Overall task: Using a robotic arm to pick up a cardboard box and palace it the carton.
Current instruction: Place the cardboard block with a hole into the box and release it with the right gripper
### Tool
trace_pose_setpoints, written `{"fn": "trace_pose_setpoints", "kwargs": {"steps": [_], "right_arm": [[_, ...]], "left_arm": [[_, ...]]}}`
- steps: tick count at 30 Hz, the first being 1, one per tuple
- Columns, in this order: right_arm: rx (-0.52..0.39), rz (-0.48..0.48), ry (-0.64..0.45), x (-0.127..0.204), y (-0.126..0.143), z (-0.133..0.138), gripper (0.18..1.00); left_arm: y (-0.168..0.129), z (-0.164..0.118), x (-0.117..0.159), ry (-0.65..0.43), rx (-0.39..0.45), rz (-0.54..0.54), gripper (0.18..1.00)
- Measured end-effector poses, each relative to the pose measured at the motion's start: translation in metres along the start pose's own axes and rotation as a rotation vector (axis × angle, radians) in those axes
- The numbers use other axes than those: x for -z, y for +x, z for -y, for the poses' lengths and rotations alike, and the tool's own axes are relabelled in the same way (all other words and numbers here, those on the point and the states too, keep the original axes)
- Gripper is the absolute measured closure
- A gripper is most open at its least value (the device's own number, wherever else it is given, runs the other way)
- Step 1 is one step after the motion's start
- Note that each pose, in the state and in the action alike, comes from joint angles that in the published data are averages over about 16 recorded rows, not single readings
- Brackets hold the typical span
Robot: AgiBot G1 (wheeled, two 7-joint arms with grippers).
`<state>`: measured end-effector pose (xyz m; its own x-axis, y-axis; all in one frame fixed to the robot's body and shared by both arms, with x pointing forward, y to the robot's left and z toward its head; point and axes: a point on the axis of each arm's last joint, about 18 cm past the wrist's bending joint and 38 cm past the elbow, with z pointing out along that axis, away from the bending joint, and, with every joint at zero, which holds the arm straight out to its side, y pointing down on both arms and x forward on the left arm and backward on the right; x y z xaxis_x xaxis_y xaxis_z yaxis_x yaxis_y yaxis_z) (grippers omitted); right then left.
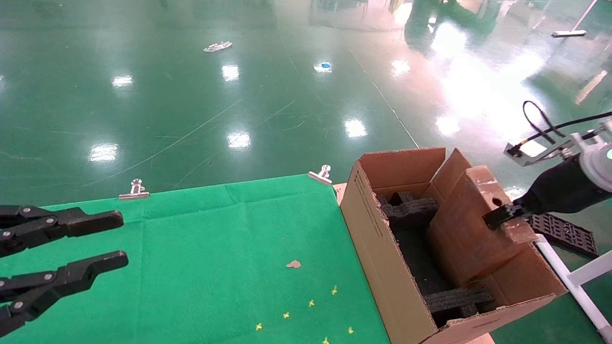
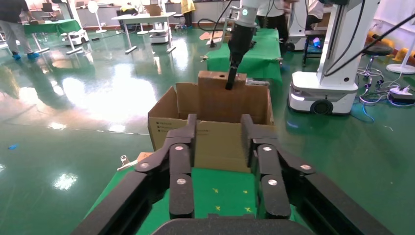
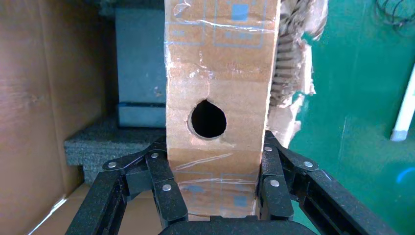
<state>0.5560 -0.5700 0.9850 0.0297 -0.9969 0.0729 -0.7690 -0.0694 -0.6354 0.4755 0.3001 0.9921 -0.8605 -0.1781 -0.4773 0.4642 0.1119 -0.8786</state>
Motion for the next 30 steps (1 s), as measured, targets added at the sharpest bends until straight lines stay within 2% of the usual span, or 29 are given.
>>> {"fn": "trace_pose_setpoints", "kwargs": {"steps": [9,19,25,30], "right_arm": [[-0.028,-0.029,-0.036,-0.039,-0.002,-0.006,0.855],[-0.017,-0.039,-0.039,-0.092,-0.011,-0.017,0.858],[0.004,-0.045,-0.035,-0.117,-0.016,-0.024,0.860],[0.018,-0.050,-0.032,-0.130,-0.017,-0.029,0.863]], "left_arm": [[0.000,0.000,0.000,0.000,0.000,0.000,0.670],[0.000,0.000,0.000,0.000,0.000,0.000,0.417],[0.000,0.000,0.000,0.000,0.000,0.000,0.306],[0.000,0.000,0.000,0.000,0.000,0.000,0.247]]}}
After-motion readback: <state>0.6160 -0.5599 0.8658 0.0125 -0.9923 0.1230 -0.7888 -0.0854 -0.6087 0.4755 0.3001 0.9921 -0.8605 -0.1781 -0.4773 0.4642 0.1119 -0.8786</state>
